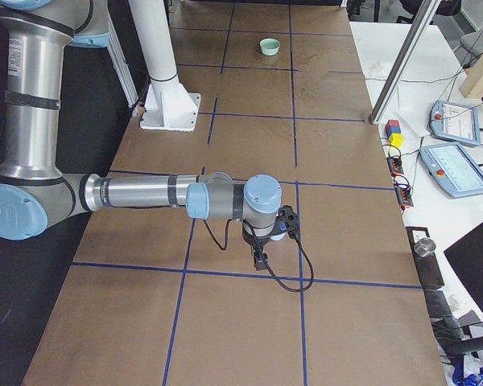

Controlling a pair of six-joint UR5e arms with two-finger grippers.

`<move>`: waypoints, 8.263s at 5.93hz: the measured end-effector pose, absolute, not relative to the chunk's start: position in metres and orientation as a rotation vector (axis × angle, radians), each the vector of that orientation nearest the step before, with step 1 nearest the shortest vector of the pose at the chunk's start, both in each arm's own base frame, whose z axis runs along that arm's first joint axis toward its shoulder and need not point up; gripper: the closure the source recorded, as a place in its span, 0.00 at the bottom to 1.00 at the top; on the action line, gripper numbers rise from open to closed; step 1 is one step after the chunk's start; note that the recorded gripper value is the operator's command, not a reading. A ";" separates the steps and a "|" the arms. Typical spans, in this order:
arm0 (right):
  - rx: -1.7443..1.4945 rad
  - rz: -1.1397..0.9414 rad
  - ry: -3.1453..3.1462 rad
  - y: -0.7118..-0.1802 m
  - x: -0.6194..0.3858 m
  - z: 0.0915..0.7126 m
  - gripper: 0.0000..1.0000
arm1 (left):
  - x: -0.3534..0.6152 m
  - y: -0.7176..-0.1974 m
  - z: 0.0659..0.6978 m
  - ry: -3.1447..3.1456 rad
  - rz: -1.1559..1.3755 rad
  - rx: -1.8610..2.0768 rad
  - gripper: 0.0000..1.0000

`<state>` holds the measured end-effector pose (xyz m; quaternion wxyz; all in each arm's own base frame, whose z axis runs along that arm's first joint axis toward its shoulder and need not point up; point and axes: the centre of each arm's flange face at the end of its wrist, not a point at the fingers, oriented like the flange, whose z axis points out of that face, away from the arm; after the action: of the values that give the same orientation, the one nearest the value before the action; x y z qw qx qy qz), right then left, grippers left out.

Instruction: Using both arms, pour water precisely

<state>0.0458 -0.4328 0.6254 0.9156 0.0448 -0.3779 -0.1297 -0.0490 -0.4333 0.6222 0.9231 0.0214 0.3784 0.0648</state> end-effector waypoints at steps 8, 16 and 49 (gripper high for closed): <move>0.131 -0.272 -0.777 -0.440 0.045 0.610 0.00 | -0.021 -0.478 0.578 0.785 0.186 0.227 0.00; 0.131 -0.271 -0.777 -0.439 0.045 0.610 0.00 | 0.193 -0.436 0.634 0.891 -0.209 0.143 0.47; 0.239 -0.051 -0.810 -0.436 0.005 0.494 0.00 | 0.397 -0.479 0.230 0.878 -0.068 0.062 0.00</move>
<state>0.0045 -0.4362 0.4935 0.9119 0.1160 -0.3930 -0.0249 0.3973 -0.4795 0.2295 0.9042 0.0300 0.4248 -0.0327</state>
